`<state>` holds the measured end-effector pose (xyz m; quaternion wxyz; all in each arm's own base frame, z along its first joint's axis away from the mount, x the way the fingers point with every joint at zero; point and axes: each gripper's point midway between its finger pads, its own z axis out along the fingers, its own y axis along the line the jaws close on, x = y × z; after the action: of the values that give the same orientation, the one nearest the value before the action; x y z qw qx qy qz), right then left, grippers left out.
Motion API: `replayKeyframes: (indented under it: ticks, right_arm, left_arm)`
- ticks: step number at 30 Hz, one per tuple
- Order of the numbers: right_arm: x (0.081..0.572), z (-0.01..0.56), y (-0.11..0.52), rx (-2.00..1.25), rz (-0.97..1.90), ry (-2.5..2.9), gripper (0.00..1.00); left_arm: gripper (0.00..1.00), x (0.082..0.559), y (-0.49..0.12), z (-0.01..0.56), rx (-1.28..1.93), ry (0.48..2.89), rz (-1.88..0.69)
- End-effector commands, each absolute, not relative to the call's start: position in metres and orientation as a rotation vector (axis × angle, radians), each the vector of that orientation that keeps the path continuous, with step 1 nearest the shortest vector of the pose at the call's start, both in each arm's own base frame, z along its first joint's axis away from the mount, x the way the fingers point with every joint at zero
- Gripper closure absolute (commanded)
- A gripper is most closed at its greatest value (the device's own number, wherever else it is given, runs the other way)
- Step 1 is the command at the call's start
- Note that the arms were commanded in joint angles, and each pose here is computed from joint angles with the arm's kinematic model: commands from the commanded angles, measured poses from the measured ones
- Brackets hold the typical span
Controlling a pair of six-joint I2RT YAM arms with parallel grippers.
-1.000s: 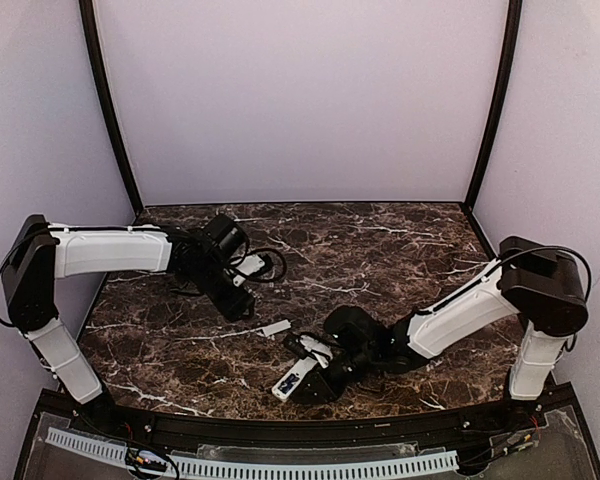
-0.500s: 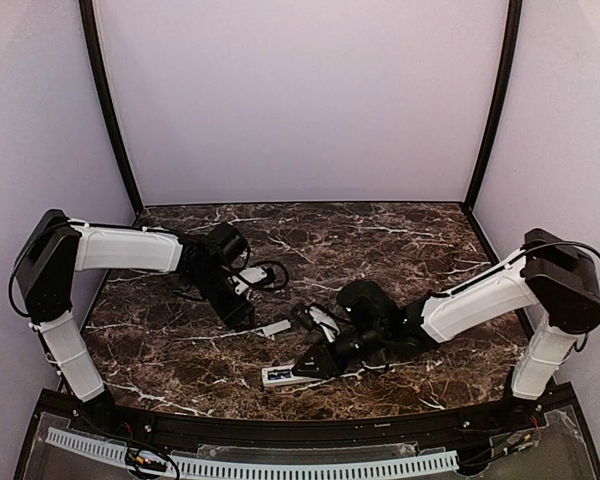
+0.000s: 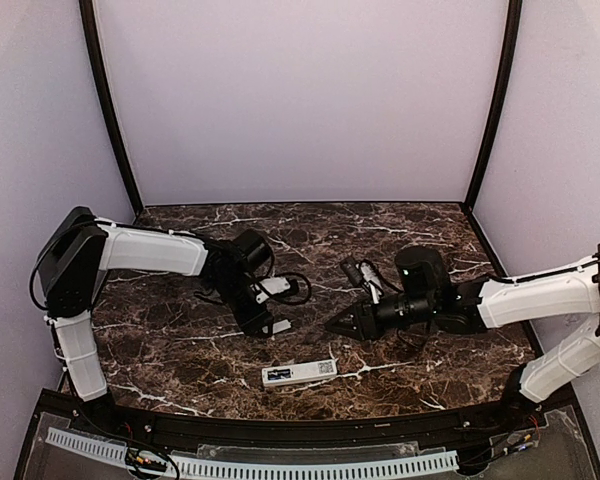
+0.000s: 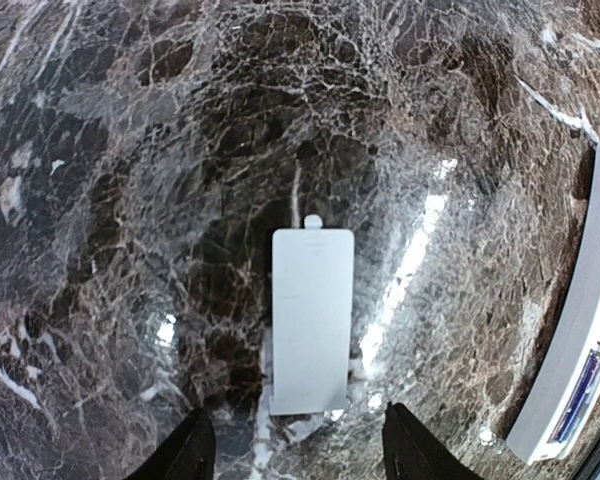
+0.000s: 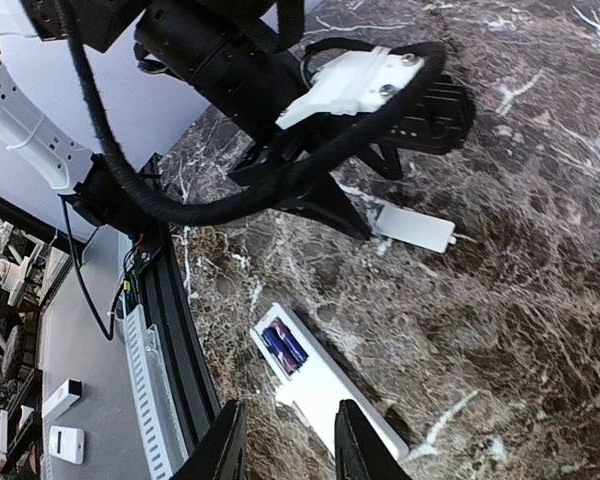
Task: Load the batteries into the remote control
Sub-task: Move the remote control without the battery cover to the center of the board, then pick up the battery cover from the center of the board.
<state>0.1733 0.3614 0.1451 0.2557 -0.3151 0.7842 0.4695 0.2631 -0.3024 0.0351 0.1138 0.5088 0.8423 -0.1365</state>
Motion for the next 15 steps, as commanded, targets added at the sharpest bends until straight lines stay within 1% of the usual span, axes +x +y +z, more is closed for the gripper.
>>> replayKeyframes:
  ticks: [1, 4, 8, 13, 15]
  right_arm:
    - [0.178, 0.132, 0.341, -0.812, 1.239, 2.187, 0.7]
    - [0.182, 0.13, 0.333, -0.782, 1.231, 2.197, 0.7]
    - [0.185, 0.129, 0.327, -0.761, 1.225, 2.201, 0.7]
    - [0.188, 0.125, 0.322, -0.744, 1.214, 2.215, 0.7]
    - [0.19, 0.124, 0.322, -0.74, 1.214, 2.22, 0.7]
  left_arm:
    - [0.42, 0.263, -0.306, 0.029, 1.561, 2.468, -0.345]
    - [0.43, 0.263, -0.309, 0.023, 1.589, 2.465, -0.305]
    - [0.49, 0.262, -0.307, 0.013, 1.621, 2.494, -0.241]
    - [0.64, 0.26, -0.307, 0.007, 1.644, 2.526, -0.228]
    - [0.67, 0.26, -0.308, 0.008, 1.648, 2.523, -0.224]
